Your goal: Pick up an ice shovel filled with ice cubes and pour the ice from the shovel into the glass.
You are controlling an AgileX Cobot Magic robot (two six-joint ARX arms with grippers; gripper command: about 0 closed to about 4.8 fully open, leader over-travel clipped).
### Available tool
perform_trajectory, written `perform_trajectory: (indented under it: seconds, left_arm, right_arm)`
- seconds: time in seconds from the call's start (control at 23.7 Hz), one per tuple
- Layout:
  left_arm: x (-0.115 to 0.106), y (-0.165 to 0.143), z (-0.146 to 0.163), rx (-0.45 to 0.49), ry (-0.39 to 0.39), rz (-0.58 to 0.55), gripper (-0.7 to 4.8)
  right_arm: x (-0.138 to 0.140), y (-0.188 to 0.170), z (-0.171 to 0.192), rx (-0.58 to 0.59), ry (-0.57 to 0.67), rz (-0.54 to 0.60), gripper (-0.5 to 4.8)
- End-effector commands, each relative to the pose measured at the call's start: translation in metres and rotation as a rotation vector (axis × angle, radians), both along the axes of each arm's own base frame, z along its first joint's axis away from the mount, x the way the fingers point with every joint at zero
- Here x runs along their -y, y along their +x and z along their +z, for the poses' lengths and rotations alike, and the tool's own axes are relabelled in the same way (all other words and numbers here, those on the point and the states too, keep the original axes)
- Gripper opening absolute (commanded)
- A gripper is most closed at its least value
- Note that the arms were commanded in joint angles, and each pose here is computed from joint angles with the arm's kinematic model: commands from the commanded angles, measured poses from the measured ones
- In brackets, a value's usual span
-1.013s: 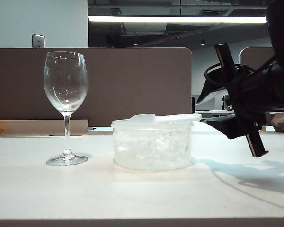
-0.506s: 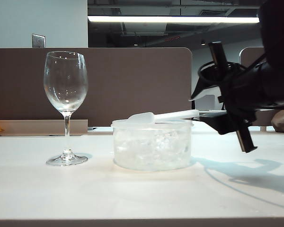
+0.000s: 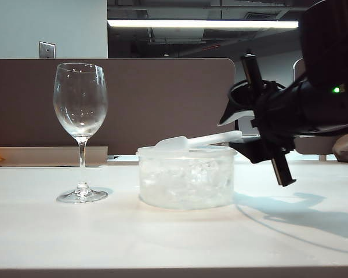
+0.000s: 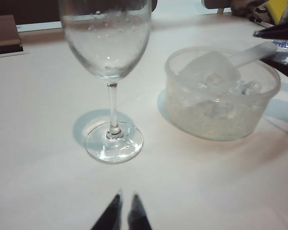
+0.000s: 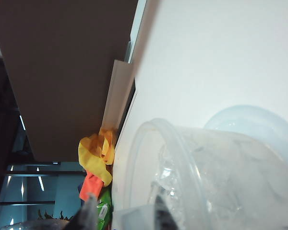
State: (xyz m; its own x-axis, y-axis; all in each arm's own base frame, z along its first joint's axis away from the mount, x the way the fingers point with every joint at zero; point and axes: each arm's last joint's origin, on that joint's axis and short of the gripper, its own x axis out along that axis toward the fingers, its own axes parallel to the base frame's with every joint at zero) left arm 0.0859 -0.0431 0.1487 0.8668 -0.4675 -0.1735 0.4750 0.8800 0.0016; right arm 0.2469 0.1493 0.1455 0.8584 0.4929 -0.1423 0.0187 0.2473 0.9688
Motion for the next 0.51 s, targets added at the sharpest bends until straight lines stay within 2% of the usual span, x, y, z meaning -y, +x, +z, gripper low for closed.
perform_trajectory:
  seconds: [0.04, 0.13, 0.3, 0.38, 0.51]
  left_arm:
    - [0.0000, 0.0000, -0.0004, -0.002, 0.003, -0.004, 0.29]
    - [0.0001, 0.0000, -0.0004, -0.002, 0.003, -0.004, 0.29]
    - [0.0001, 0.0000, -0.0003, -0.002, 0.002, -0.004, 0.29]
    - [0.0001, 0.0000, -0.0003, -0.002, 0.002, -0.005, 0.29]
    - [0.0000, 0.0000, -0.0003, -0.002, 0.002, -0.004, 0.29]
  right_arm:
    - [-0.0046, 0.0031, 0.0008, 0.011, 0.002, 0.010, 1.09]
    - [-0.0058, 0.0040, 0.0012, 0.013, 0.001, 0.012, 0.87]
    - [-0.0073, 0.0062, 0.0004, 0.012, 0.001, 0.012, 0.79]
    - [-0.0075, 0.0066, -0.0002, 0.010, 0.000, 0.012, 0.35]
    - [-0.0077, 0.0068, -0.0006, 0.007, 0.002, 0.012, 0.18]
